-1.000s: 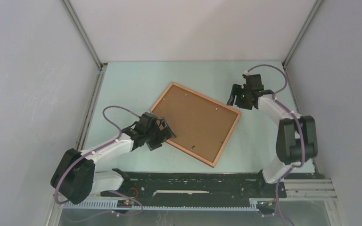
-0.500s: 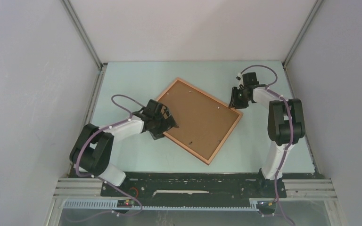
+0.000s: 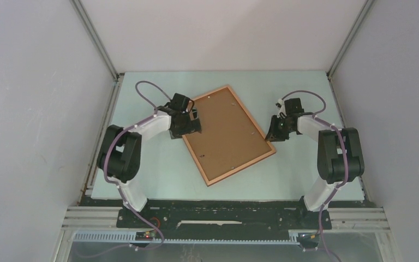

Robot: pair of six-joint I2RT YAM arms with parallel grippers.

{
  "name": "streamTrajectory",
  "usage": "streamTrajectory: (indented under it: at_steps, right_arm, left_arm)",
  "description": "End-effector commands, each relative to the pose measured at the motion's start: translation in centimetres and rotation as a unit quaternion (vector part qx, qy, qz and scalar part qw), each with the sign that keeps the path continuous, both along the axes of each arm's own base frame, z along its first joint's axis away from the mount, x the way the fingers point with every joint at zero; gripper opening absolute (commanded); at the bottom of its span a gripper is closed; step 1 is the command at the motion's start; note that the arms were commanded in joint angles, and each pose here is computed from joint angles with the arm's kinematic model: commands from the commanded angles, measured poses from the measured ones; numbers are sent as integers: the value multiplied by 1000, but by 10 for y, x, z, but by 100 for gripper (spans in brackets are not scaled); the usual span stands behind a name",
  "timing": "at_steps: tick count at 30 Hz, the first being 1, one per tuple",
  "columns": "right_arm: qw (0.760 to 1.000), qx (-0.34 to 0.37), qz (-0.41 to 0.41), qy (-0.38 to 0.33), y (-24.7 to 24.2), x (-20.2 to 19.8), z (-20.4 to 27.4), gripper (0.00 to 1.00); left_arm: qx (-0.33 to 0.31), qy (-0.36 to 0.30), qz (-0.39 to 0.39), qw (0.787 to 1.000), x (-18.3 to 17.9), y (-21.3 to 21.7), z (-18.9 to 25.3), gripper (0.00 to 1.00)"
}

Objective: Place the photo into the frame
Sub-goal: Adjust the photo frame at the center of the board, then install the photo frame at the center of the board.

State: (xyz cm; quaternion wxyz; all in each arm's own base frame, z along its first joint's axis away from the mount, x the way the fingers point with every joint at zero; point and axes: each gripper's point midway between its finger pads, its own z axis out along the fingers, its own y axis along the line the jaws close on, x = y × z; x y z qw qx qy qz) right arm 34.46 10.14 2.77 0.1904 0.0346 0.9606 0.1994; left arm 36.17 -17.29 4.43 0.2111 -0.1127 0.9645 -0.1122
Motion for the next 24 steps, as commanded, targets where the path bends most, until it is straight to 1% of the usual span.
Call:
streamTrajectory:
  at_steps: [1, 3, 6, 8, 10, 12, 16, 20, 21, 23, 24]
  right_arm:
    - [999, 30, 7, 16, 12, -8, -2, 32]
    - [999, 31, 6, 12, 13, -8, 0, 33]
    - [999, 31, 4, 8, 13, -7, 2, 33]
    - [999, 31, 4, 8, 12, -7, 1, 34]
    - [1000, 30, 5, 8, 12, -7, 1, 34]
    - [1000, 28, 5, 6, 12, -7, 2, 34]
    - [1000, 30, 5, 1, 13, -6, 3, 34]
    - [1000, 29, 5, 2, 12, -6, 2, 33]
    - [1000, 29, 6, 1, 12, -6, 2, 33]
    - [1000, 30, 6, 1, 13, -6, 2, 33]
    - [999, 32, 8, 0, 14, -6, 3, 33]
  left_arm:
    - [20, -53, -36, 998, -20, 13, 39, 100]
    - [-3, -35, -39, 999, -42, 11, 34, 100]
    - [-79, 25, -20, 996, -76, -8, 21, 97]
    - [-134, 64, 21, 989, -92, -22, 13, 94]
    - [-186, 95, 71, 975, -103, -34, 8, 92]
    - [-213, 106, 117, 964, -107, -40, 2, 92]
    - [-218, 107, 188, 952, -100, -40, -3, 87]
    - [-221, 111, 217, 944, -97, -43, -7, 82]
    - [-218, 115, 225, 943, -98, -43, -9, 79]
    - [-209, 122, 242, 940, -102, -42, -14, 69]
    - [-203, 125, 249, 939, -104, -42, -15, 67]
